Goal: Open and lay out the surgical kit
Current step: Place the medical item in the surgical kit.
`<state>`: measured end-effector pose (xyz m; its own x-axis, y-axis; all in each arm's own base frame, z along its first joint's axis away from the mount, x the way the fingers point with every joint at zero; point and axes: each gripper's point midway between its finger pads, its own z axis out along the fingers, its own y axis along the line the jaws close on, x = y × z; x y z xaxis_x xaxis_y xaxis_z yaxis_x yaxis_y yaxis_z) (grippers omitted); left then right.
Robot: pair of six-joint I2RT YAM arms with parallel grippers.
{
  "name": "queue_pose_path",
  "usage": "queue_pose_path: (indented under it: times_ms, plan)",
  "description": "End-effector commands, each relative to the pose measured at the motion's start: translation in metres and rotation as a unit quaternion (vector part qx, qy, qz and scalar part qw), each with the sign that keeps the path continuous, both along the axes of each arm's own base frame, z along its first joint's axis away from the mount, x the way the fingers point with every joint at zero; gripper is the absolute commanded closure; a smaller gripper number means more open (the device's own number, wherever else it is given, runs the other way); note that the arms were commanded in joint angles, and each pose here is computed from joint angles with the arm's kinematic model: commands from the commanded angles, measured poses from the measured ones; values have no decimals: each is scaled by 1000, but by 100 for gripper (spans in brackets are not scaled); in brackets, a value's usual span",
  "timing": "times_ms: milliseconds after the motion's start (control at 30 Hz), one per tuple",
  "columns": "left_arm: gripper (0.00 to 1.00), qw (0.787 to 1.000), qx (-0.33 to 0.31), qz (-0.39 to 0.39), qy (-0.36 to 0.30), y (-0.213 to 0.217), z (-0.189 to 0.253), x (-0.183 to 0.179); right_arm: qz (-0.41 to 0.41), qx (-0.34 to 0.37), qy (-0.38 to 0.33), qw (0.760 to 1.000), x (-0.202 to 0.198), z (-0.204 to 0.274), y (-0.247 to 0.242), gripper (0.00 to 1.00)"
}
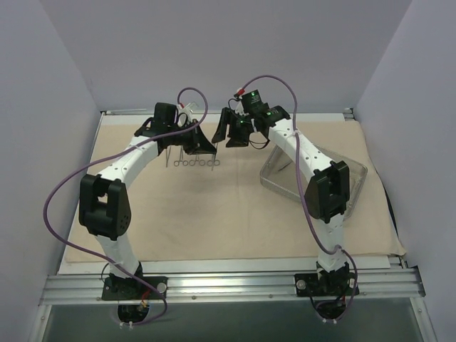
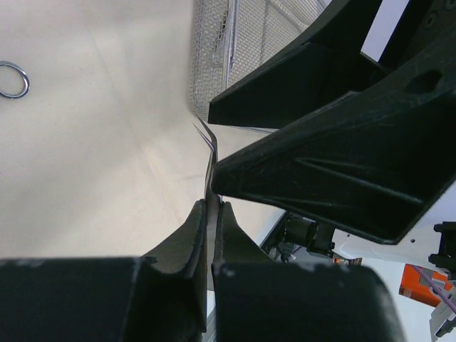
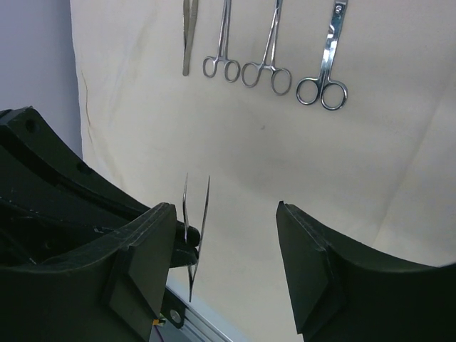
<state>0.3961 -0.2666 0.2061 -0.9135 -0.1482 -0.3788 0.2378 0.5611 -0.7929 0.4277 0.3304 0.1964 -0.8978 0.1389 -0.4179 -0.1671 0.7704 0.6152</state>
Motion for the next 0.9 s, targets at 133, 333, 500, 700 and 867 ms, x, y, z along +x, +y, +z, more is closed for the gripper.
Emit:
queue_pose_path:
  times_ms: [133, 333, 500, 700, 867]
  plan:
    - [98, 999, -21, -16, -36, -9, 23, 8, 11, 19, -24, 999, -1, 24, 13, 43]
    - [98, 998, -29, -21, -45, -14, 32, 9, 18, 22, -7, 1000, -3, 14, 18, 52]
    - [98, 998, -33, -26, -49, -15, 37, 8, 24, 39, 1, 999, -3, 12, 25, 81]
    - [58, 995, -46, -55, -70, -13, 39, -1, 47, 78, -35, 995, -1, 34, 27, 100]
    - [50, 988, -85, -87, -94, 3, 49, -15, 88, 145, -50, 984, -12, 54, 22, 100]
